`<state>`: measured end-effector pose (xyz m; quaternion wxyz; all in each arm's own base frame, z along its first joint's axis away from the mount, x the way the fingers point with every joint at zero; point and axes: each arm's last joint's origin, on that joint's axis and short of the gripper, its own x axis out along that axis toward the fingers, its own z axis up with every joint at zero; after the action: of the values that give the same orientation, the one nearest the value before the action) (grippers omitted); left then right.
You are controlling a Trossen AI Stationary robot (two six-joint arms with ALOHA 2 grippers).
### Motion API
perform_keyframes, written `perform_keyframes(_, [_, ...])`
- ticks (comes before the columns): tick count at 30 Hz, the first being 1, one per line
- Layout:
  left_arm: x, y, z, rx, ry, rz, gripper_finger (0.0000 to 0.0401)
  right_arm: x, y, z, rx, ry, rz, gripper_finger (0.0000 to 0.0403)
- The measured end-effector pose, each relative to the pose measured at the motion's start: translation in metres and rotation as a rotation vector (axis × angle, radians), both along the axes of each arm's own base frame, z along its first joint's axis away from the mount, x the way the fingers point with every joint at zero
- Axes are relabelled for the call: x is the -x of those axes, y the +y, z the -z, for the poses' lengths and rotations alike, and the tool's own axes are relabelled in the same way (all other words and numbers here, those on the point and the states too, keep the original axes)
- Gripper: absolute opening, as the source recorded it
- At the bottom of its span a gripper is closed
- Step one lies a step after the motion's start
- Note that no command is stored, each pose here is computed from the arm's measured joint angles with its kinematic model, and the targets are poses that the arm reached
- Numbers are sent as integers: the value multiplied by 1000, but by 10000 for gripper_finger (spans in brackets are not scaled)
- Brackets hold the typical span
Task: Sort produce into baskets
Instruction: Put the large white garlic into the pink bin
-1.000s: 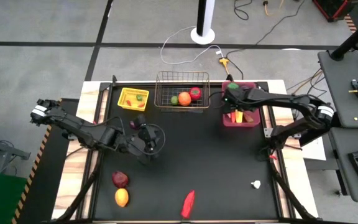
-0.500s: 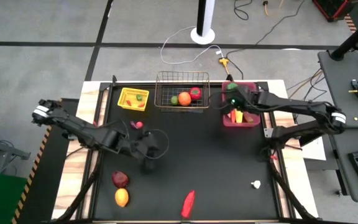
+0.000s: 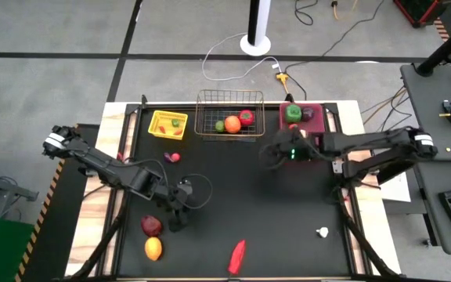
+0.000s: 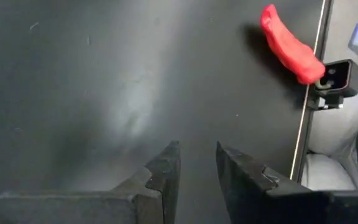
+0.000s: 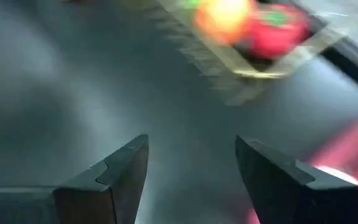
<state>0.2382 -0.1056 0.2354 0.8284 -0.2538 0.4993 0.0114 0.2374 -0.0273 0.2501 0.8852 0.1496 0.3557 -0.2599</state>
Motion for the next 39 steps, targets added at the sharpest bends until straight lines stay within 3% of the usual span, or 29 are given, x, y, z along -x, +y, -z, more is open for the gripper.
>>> perform_keyframes(6, [-1, 1, 0, -40, -21, -30, 87, -19, 44, 7, -11, -26, -331, 228])
perform_keyframes(12, [-2, 2, 0, -69, -34, -33, 87, -23, 79, 11, -20, -1, -474, 228])
perform_keyframes(15, [-2, 2, 0, -92, -42, -33, 87, -22, 94, 10, -91, 29, -499, 228])
perform_keyframes(22, [-2, 4, 0, -142, -63, -28, 87, -15, 115, 17, -347, 281, -257, 228])
perform_keyframes(26, [-2, 4, 0, -175, -75, -40, 87, -3, 124, 31, -502, 538, -9, 229])
perform_keyframes(32, [-3, 7, -1, -260, -108, -101, 87, 29, 144, 47, -540, 870, 214, 242])
perform_keyframes(39, [-4, 10, -1, -329, -134, -139, 87, 60, 171, 40, -572, 870, 341, 276])
